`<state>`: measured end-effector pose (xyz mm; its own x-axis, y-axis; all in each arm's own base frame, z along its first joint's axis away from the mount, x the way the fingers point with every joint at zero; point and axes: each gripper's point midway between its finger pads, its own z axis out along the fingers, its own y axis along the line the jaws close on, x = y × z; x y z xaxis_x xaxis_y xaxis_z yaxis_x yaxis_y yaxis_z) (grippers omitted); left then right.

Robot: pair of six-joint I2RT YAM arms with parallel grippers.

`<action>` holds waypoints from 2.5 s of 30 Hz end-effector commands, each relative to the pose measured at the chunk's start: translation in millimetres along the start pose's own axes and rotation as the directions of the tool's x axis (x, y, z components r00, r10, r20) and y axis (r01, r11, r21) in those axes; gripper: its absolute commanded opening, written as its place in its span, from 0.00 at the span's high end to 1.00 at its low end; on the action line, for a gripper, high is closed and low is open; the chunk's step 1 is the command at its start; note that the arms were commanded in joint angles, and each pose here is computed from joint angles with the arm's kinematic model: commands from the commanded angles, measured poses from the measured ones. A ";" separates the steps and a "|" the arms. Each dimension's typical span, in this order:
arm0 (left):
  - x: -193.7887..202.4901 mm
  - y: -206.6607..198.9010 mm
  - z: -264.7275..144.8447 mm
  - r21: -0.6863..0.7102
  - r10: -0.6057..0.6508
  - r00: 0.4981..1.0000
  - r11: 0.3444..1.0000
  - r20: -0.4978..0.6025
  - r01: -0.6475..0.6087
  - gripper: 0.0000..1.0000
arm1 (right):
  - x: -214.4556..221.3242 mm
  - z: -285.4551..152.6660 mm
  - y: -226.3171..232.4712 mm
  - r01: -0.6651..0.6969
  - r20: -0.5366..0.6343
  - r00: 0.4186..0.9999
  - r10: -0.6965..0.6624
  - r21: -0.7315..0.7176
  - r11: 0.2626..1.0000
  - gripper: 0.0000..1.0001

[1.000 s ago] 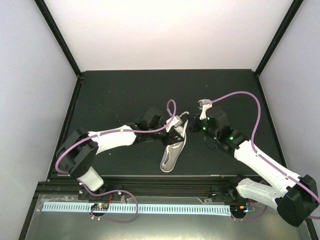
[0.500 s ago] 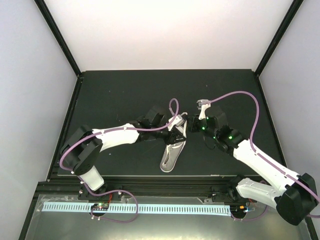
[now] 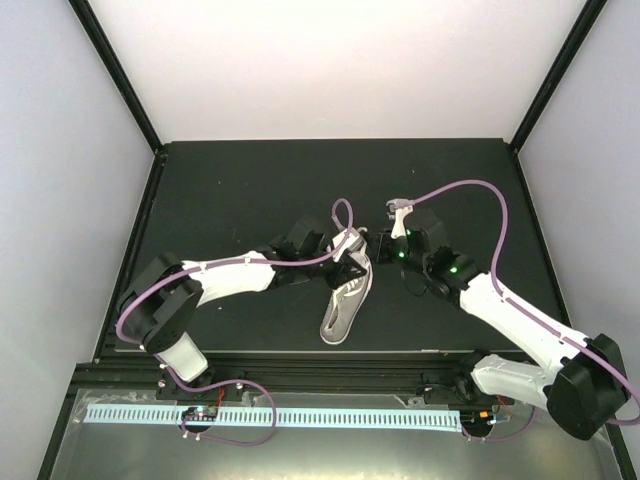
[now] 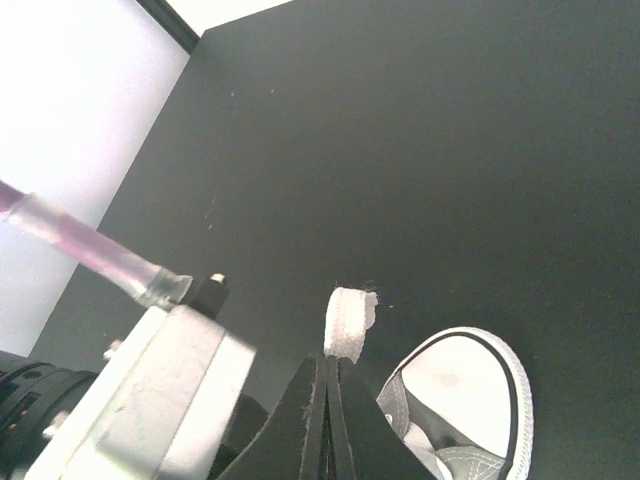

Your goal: Tie the shoes

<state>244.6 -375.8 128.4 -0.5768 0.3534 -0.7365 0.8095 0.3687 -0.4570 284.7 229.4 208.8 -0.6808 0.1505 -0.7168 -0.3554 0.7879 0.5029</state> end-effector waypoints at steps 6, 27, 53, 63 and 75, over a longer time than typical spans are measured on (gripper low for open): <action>-2.1 2.1 -25.5 -0.069 0.021 0.992 0.998 0.123 -0.012 0.98 | 11.4 37.0 34.8 -0.030 -0.132 0.991 0.012 -0.137 0.990 0.98; 10.3 4.6 -46.7 -0.079 -0.090 0.963 0.990 0.253 0.113 0.98 | 10.0 5.6 -20.7 -0.017 -0.071 0.997 0.017 0.007 1.000 0.18; 10.0 4.3 -43.5 -0.069 -0.098 0.965 0.991 0.244 0.118 0.99 | 95.9 48.4 4.8 0.149 -0.062 0.981 -0.182 -0.352 0.924 0.59; 6.5 1.7 -42.8 -0.058 -0.093 0.966 0.992 0.242 0.110 0.98 | 104.7 72.7 -9.1 0.173 -0.091 0.974 -0.207 -0.289 0.942 0.68; 4.2 -0.3 -42.9 -0.047 -0.092 0.965 0.993 0.245 0.106 0.98 | 99.1 84.8 -8.3 0.180 -0.067 0.976 -0.208 -0.290 0.940 0.66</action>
<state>234.6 -329.6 128.5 -0.6337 0.1171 -0.7647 0.7103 0.4797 -0.5151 260.0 280.1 77.6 -0.6973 -0.0780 -0.7126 -0.6023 0.6027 0.5234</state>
